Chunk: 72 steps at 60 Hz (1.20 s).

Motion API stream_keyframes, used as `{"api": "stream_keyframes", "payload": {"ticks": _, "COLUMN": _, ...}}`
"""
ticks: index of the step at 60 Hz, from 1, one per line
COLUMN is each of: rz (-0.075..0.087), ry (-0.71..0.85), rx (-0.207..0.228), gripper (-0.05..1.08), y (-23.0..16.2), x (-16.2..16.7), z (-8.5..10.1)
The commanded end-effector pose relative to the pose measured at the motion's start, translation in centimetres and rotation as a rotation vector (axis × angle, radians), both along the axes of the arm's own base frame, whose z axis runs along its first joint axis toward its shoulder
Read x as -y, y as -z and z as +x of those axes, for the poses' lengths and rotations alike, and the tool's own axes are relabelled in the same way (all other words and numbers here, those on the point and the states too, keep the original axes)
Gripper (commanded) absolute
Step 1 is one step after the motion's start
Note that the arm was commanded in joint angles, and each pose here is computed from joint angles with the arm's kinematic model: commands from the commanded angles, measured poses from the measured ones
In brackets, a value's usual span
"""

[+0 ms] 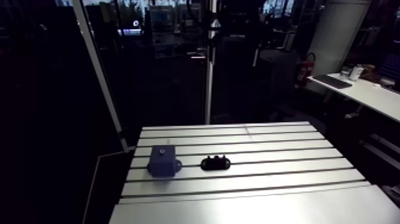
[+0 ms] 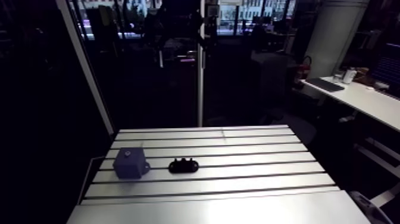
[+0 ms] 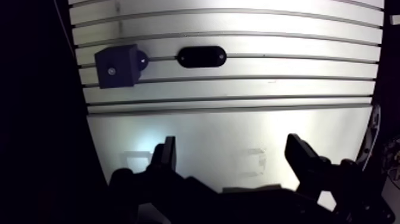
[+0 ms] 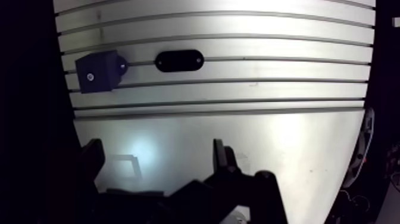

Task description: Pick up the M10 bolt and insert it into the hole until fully seated.

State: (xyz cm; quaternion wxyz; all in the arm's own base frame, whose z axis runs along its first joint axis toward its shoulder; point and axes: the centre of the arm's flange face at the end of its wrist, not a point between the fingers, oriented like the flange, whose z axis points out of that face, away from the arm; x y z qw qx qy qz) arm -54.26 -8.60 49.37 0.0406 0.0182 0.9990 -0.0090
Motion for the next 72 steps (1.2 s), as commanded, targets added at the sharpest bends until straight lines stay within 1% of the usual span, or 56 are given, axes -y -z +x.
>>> {"api": "stream_keyframes", "payload": {"ticks": 1, "rz": 0.004, "ry": -0.002, "rx": 0.014, "gripper": 0.00, "y": 0.5, "x": 0.0, "z": -0.2}}
{"api": "stream_keyframes", "payload": {"ticks": 8, "rz": 0.007, "ry": -0.002, "rx": 0.016, "gripper": 0.00, "y": 0.5, "x": 0.0, "z": -0.2}}
{"api": "stream_keyframes", "payload": {"ticks": 10, "rz": 0.009, "ry": -0.002, "rx": 0.019, "gripper": 0.00, "y": 0.6, "x": -0.1, "z": -0.3}}
{"api": "stream_keyframes", "payload": {"ticks": 11, "rz": 0.013, "ry": -0.004, "rx": 0.023, "gripper": 0.00, "y": 0.8, "x": -0.1, "z": -0.4}}
{"api": "stream_keyframes", "payload": {"ticks": 16, "rz": 0.018, "ry": -0.016, "rx": 0.026, "gripper": 0.00, "y": 0.9, "x": 0.5, "z": -0.5}}
{"api": "stream_keyframes", "payload": {"ticks": 25, "rz": 0.017, "ry": -0.023, "rx": 0.029, "gripper": 0.00, "y": 1.1, "x": 0.9, "z": -0.5}}
{"api": "stream_keyframes", "payload": {"ticks": 34, "rz": 0.018, "ry": -0.043, "rx": 0.036, "gripper": 0.00, "y": 1.4, "x": 2.0, "z": -0.3}}
{"api": "stream_keyframes", "payload": {"ticks": 46, "rz": 0.018, "ry": -0.048, "rx": 0.047, "gripper": 0.00, "y": 1.9, "x": 2.4, "z": -0.5}}
{"api": "stream_keyframes", "payload": {"ticks": 72, "rz": 0.018, "ry": -0.048, "rx": 0.039, "gripper": 0.00, "y": 1.7, "x": 2.4, "z": -0.8}}
